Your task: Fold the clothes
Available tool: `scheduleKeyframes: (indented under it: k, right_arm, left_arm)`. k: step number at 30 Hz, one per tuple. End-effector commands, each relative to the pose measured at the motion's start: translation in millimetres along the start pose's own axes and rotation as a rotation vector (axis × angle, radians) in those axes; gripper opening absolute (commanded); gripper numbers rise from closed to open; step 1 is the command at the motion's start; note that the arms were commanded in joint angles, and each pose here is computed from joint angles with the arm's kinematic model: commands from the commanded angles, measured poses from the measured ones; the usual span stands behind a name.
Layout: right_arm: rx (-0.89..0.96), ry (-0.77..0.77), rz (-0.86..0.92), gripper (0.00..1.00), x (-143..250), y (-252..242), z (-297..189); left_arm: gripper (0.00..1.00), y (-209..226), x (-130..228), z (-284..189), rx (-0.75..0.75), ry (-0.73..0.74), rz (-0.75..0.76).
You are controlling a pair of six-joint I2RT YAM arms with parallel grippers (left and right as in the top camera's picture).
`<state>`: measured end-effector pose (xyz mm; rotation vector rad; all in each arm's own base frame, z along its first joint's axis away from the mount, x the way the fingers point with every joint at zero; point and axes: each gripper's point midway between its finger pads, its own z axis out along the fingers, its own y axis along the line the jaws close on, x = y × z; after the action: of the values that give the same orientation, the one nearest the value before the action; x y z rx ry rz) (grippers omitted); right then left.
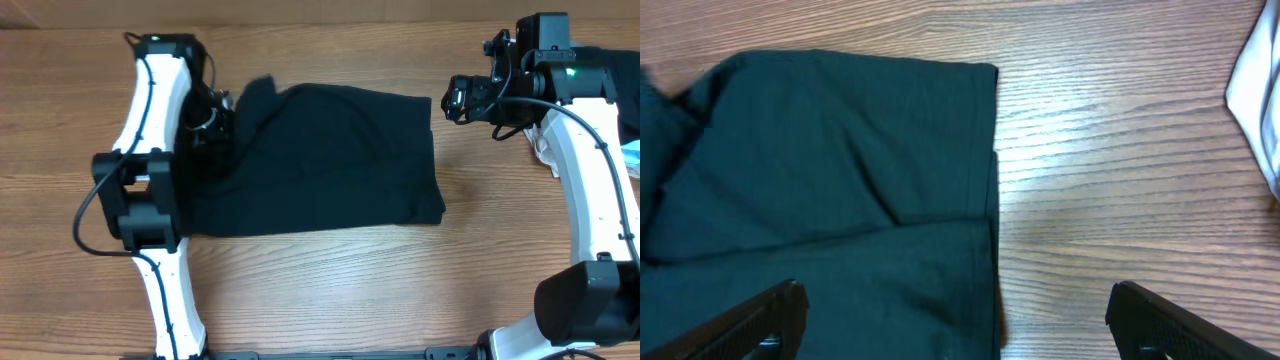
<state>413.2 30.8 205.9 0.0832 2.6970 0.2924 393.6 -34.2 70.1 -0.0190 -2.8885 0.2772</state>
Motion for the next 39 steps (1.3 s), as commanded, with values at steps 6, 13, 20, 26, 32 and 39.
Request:
scheduleKeyframes:
  k: [6,13,20,26,32,39]
  right_arm:
    - [0.0,-0.034,-0.01,1.0,-8.5,1.2,-5.7]
    - [0.001,-0.024,-0.008,1.0,-6.2,0.9,-5.5]
    - [0.002,-0.016,-0.007,1.0,-3.4,-0.1,-1.4]
    - [0.003,-0.007,-0.005,1.0,2.1,-3.3,11.9]
    - [0.003,-0.001,-0.004,1.0,4.9,-4.5,16.7]
    - [0.001,-0.02,-0.008,1.0,0.4,-4.0,16.6]
  left_arm:
    - [0.41,-27.1,16.1,8.5,-0.094,0.056,0.107]
    - [0.41,-43.2,-31.2,-30.9,-0.123,-0.218,0.072]
    - [0.72,-35.3,-78.5,-59.7,-0.112,-0.442,0.038]
    - [0.76,-37.8,-103.0,-56.3,-0.063,-0.499,0.174]
    - [0.76,-37.9,-125.4,-38.1,-0.076,-0.52,0.293]
    - [0.72,-41.5,-150.6,-23.2,-0.06,-0.568,0.356]
